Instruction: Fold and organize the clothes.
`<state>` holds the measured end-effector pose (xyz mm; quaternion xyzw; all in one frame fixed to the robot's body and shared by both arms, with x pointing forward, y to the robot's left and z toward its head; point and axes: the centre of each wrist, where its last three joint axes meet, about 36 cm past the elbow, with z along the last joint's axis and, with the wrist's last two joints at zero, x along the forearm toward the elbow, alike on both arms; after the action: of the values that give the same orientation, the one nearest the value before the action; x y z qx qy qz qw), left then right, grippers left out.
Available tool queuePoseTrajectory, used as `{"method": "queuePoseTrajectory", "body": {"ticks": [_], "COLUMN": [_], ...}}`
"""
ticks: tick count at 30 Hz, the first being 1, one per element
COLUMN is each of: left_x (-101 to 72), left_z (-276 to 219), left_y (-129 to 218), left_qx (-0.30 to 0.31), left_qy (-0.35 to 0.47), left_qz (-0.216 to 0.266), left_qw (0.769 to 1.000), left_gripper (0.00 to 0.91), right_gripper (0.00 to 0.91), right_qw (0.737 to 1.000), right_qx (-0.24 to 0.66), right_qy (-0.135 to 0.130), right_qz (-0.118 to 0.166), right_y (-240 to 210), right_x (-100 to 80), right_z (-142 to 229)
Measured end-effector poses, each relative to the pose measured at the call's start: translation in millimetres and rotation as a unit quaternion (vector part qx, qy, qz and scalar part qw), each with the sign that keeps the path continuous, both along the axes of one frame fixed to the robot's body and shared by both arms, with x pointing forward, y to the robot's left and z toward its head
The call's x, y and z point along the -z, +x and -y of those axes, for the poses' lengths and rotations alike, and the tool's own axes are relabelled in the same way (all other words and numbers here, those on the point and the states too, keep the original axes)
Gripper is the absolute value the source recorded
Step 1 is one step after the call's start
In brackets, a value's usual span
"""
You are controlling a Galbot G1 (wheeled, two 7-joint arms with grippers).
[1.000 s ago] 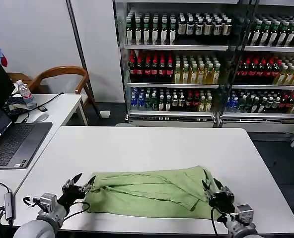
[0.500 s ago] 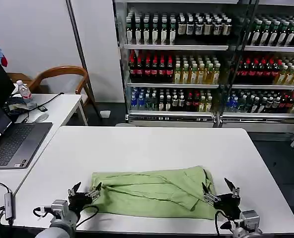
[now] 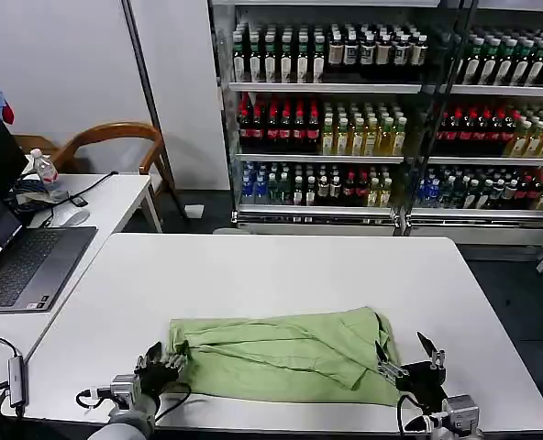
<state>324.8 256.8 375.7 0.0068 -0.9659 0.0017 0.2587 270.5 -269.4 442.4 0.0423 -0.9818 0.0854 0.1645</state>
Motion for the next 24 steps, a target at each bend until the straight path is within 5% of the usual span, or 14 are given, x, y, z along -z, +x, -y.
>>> {"method": "queuePoseTrajectory", "body": {"ticks": [18,24], "left_x": [4.0,-8.9], "left_z": [3.1,-13.0], "left_y": [-8.7,-6.6], "left_qx": [0.026,0.024], "left_qy": [0.024,0.039], "left_qz": [0.013,0.025], "left_qw": [0.999,0.999], "left_gripper": [0.030,0.030], "right_gripper": [0.907,0.907], "right_qw": [1.000,1.000], "right_qx": [-0.004,-0.008], "right_qy": [-0.011,-0.017], "right_qz": [0.000,0.003], "right_y": [3.8,7.4], "right_x": [5.6,5.3], "right_z": [-1.5,-1.5]}}
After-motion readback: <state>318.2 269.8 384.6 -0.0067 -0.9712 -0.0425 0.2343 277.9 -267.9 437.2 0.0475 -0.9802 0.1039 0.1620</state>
